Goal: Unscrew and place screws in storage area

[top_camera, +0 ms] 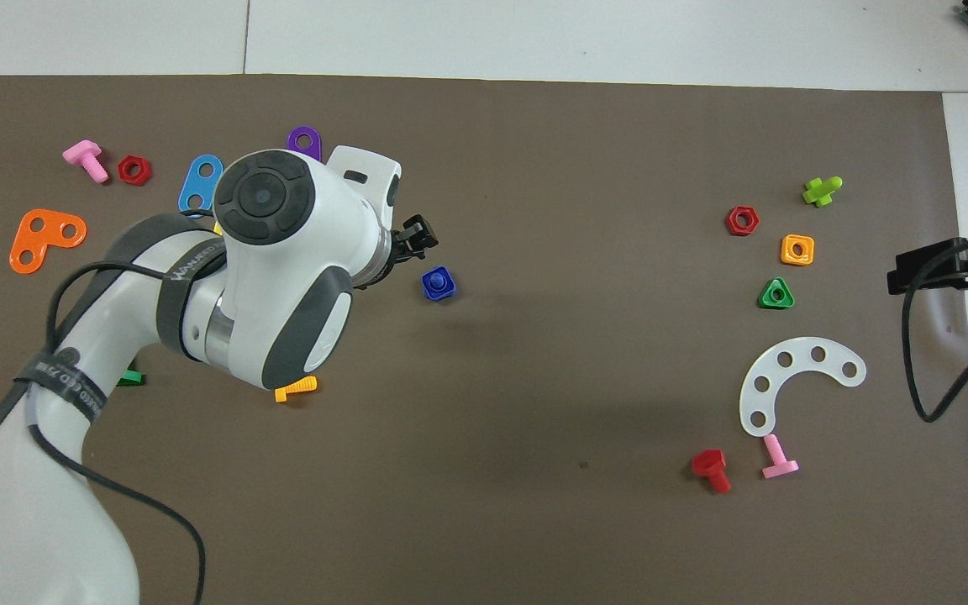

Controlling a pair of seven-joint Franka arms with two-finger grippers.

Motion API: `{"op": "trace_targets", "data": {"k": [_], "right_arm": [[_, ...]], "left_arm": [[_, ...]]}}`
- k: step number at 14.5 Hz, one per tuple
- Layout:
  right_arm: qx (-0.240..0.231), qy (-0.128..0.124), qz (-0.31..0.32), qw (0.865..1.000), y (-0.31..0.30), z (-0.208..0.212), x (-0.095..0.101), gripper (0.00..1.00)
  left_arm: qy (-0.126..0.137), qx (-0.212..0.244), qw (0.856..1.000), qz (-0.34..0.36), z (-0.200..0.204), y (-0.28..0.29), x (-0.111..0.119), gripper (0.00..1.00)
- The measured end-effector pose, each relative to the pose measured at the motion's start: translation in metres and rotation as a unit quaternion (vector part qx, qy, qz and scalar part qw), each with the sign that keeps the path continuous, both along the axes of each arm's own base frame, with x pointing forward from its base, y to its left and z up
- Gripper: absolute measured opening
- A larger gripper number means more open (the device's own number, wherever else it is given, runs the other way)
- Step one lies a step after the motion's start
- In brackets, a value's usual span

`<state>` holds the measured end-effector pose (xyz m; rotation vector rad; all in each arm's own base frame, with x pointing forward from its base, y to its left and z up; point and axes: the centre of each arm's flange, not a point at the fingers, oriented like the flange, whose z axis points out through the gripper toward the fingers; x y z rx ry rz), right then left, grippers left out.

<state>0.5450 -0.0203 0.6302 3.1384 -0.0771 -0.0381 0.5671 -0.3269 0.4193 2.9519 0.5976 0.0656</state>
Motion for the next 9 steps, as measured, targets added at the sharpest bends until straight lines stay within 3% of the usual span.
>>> {"op": "trace_targets", "data": {"k": [4, 9], "right_arm": [[-0.001, -0.018, -0.003, 1.0, -0.002, 0.002, 0.004, 1.0], [-0.001, -0.018, -0.003, 1.0, -0.002, 0.001, 0.004, 1.0]], "left_arm": [[-0.018, 0.004, 1.0, 0.002, -0.056, -0.03, 0.008, 0.83], [-0.025, 0.004, 1.0, -0.001, -0.082, -0.033, 0.014, 0.7]]}}
